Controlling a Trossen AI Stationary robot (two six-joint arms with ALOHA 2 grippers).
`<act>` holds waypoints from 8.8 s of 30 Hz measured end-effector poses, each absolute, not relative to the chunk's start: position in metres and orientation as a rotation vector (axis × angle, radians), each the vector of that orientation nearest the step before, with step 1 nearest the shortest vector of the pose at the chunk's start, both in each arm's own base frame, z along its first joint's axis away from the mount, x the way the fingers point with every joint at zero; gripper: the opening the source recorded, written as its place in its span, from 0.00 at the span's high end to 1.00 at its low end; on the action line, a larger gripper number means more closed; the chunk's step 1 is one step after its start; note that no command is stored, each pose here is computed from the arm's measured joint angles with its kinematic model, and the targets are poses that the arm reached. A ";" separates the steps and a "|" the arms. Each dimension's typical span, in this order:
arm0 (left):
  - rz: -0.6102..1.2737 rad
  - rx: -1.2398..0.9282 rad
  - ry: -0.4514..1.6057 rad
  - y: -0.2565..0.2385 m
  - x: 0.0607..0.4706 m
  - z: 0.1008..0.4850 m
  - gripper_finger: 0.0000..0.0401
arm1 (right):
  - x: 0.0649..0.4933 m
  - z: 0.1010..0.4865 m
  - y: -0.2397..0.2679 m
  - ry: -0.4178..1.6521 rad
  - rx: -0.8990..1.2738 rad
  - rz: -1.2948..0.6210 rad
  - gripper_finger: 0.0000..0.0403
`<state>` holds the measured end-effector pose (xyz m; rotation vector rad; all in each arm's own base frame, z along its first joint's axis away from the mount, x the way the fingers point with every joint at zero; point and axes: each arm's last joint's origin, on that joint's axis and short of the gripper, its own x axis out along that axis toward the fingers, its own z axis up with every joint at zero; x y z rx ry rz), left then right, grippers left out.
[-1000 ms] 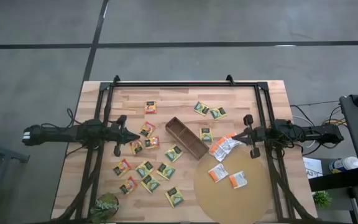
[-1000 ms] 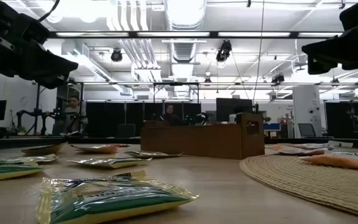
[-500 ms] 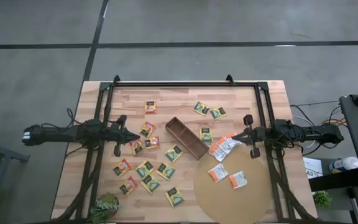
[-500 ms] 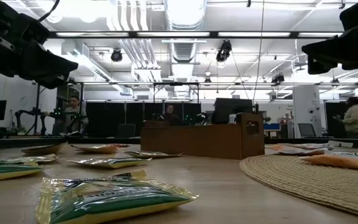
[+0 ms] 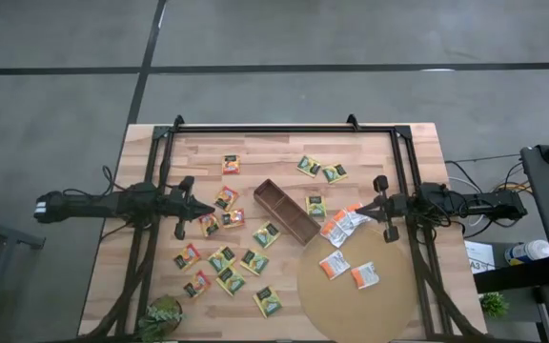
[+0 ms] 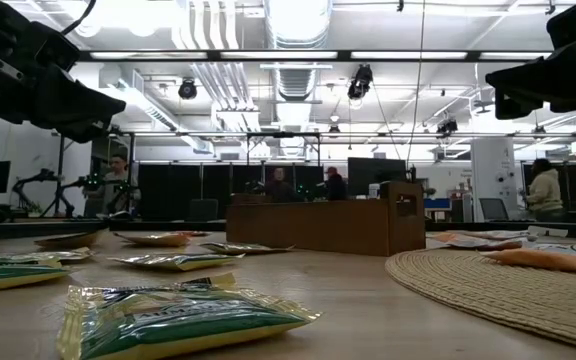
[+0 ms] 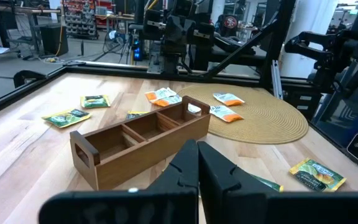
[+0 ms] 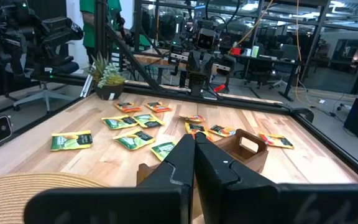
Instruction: Pick & Place Tea
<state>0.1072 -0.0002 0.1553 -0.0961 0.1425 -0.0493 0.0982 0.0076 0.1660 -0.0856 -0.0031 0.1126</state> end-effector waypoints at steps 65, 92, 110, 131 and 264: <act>-0.049 -0.096 0.142 0.000 0.107 0.155 1.00 | 0.128 0.305 0.006 -0.199 0.586 0.039 0.98; -0.049 -0.096 0.141 0.000 0.107 0.155 1.00 | 0.258 0.349 0.030 0.352 0.324 0.028 0.98; -0.049 -0.096 0.146 0.000 0.108 0.155 1.00 | 0.284 0.376 0.021 0.603 0.015 -0.367 0.98; -0.049 -0.097 0.147 0.000 0.108 0.155 1.00 | 0.242 0.339 -0.009 1.048 -0.083 -0.408 0.98; -0.049 -0.096 0.146 0.000 0.108 0.155 1.00 | 0.193 0.230 0.040 1.408 0.245 -0.059 0.48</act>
